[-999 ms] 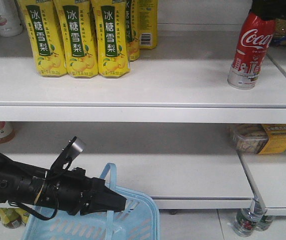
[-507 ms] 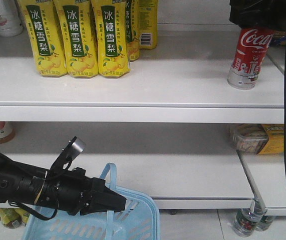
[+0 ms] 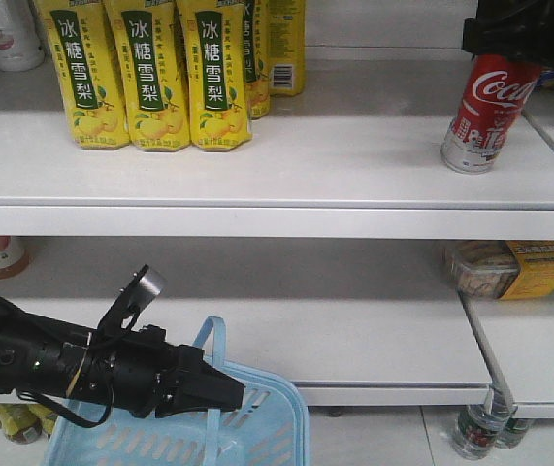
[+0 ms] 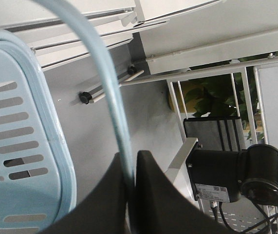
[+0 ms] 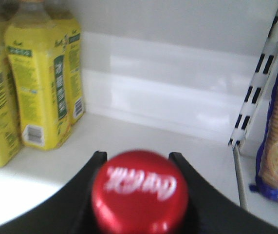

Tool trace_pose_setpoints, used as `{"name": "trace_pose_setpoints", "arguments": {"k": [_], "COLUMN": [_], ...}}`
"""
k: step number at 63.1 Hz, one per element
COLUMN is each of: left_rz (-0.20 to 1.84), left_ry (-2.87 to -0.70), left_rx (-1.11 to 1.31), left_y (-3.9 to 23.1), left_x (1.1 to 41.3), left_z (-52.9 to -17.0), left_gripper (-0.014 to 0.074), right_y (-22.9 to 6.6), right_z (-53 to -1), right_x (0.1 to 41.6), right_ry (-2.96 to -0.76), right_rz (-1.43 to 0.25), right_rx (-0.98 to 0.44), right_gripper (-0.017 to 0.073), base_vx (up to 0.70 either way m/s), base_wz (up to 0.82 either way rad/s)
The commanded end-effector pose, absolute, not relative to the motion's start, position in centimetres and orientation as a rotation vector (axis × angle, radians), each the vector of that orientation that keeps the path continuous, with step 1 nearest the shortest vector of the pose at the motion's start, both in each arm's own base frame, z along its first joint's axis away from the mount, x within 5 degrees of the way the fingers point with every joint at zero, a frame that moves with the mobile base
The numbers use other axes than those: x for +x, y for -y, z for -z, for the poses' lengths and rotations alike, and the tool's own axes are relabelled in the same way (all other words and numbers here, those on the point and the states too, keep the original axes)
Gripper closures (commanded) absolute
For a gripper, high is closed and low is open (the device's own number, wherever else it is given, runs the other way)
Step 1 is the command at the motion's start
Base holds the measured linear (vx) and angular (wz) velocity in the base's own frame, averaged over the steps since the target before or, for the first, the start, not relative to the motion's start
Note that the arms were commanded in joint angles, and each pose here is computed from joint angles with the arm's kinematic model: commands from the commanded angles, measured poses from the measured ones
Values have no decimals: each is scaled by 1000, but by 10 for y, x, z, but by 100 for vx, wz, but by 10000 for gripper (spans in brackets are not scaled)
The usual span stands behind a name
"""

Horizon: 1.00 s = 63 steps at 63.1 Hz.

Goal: Place coke in basket with both arms
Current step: 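Reach the right gripper to the Coca-Cola bottle and close on its neck, then lift the bottle off the shelf and carry it toward the basket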

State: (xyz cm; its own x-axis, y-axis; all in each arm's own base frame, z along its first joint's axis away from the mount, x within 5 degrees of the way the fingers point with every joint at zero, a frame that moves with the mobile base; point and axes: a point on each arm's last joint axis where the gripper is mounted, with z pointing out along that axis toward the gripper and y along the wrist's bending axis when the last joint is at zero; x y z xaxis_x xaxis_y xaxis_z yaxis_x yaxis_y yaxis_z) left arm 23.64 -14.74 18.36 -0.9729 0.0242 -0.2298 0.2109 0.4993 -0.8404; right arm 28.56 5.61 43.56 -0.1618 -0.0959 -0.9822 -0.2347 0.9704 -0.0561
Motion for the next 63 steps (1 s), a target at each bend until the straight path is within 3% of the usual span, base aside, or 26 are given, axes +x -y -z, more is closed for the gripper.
{"name": "trace_pose_setpoints", "arguments": {"k": [1, 18, 49, 63], "left_rz": [1513, 1513, 1513, 1513], "left_ry": [-2447, -2447, -2447, -2447], "left_rx": [199, 199, 199, 199], "left_y": [151, 151, 151, 151], "left_x": [239, 239, 239, 239], "left_z": [-204, -204, -204, -204], "left_gripper": [599, 599, 599, 599], "right_y": [-50, -44, -48, -56], "right_z": [-471, -495, -488, -445], "right_x": [263, 219, 171, 168], "right_ry": [-1581, -1526, -1731, -1813], "right_rz": [-117, -151, -257, -400], "right_rx": [-219, -210, -341, -349], "right_gripper": [569, 569, 569, 566], "base_vx": [0, 0, 0, 0], "base_wz": [0, 0, 0, 0]}}
